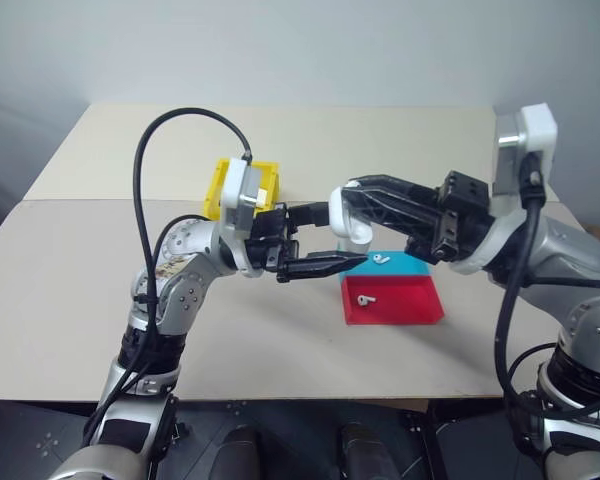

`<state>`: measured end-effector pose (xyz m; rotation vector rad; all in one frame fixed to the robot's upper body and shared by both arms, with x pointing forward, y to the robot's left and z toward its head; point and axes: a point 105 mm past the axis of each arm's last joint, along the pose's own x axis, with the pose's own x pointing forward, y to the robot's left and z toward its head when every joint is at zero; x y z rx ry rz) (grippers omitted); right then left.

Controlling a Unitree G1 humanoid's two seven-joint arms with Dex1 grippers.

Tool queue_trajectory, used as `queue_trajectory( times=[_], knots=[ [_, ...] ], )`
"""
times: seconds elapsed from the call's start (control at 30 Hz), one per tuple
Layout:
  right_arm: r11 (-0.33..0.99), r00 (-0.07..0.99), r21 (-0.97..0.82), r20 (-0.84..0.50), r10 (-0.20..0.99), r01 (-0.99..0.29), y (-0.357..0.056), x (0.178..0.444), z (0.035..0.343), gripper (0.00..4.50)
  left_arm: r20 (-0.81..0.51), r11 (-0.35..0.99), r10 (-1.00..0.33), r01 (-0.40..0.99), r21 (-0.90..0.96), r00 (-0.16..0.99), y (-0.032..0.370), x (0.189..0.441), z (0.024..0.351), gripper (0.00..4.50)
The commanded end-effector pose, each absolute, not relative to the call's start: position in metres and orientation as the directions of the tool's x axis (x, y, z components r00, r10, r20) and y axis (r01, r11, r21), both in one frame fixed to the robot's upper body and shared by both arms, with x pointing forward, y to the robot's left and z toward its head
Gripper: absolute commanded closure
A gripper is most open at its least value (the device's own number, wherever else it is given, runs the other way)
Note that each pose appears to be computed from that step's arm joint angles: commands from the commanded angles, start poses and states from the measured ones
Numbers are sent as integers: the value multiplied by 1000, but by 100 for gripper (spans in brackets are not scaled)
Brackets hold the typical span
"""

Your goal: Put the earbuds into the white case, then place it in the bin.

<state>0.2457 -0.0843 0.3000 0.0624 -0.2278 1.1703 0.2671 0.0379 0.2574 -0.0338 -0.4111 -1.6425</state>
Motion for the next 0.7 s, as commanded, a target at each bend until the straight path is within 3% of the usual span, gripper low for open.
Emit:
queue_trajectory(
  times=[0.03, 0.27, 0.47, 0.57, 0.7],
  knots=[
    [384, 355, -113, 216, 910, -916, -85, 239, 303, 386, 281, -59, -948, 952, 301, -147, 38, 263, 269, 168],
    [382, 349, -130, 218, 911, -915, -89, 238, 305, 149, 289, -36, -949, 954, 297, -126, 41, 267, 270, 168],
    [402, 359, -155, 246, 900, -902, -99, 241, 317, 149, 289, -29, -950, 954, 299, -120, 41, 269, 271, 168],
    [459, 414, -198, 229, 881, -866, -117, 254, 327, 149, 284, -14, -953, 952, 307, -106, 46, 270, 273, 168],
    [443, 469, -357, 14, 883, -823, -132, 276, 311, 149, 276, -9, -956, 948, 317, -101, 55, 272, 276, 168]
  ],
)
